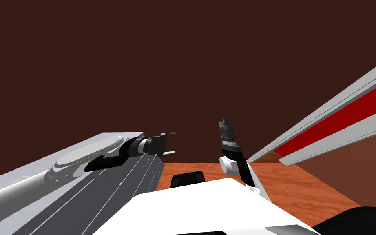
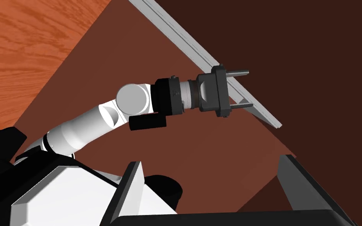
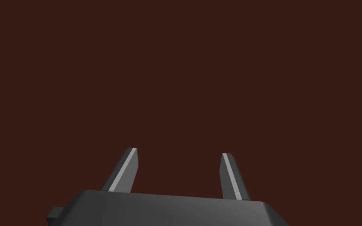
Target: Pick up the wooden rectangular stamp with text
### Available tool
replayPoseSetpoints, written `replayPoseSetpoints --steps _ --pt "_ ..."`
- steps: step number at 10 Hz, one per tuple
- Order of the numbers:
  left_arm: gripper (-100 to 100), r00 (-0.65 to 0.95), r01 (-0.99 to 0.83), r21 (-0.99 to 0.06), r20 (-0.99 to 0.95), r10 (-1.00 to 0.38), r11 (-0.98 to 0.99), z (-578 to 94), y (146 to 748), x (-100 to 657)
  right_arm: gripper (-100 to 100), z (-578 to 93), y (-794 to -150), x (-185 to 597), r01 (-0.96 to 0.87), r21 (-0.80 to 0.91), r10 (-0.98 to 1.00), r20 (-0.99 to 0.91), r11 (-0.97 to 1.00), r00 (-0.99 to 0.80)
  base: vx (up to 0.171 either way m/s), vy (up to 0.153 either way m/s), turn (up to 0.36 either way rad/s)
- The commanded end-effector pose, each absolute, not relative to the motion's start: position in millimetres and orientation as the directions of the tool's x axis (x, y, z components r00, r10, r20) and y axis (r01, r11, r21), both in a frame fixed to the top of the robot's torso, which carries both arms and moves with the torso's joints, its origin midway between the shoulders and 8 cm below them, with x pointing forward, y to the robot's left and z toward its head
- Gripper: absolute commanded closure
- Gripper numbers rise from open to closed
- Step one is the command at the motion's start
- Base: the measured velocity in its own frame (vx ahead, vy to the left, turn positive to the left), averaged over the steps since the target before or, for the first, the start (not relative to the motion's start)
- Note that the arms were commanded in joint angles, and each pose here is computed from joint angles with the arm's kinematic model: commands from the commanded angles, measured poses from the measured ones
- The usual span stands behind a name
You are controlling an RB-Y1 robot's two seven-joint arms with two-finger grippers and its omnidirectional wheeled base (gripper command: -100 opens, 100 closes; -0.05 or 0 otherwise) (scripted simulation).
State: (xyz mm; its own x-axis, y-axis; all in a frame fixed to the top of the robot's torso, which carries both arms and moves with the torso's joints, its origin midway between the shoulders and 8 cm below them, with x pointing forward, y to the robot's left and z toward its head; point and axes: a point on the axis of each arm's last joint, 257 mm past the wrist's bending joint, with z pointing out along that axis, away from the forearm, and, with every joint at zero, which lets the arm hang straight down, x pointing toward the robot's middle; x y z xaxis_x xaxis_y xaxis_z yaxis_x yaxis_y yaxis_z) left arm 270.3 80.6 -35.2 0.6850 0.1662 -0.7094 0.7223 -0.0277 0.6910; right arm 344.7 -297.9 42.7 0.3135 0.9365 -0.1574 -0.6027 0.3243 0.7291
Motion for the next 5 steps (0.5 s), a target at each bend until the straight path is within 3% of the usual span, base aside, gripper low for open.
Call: replayPoseSetpoints --steps 1,5 --pt "-100 0.725 0.684 0.725 -0.659 0.200 -0.088 -43.0 87.0 269.1 0 42.7 -297.9 344.7 -0.603 0.729 0.936 -0.157 0.324 0.313 0.049 0.020 -0.027" --pt "-100 0.836 0.544 0.793 -0.488 0.250 -0.273 -64.2 104.1 269.0 0 42.7 -297.9 344.7 -0.603 0.729 0.936 -0.157 0.324 0.313 0.041 0.024 -0.020"
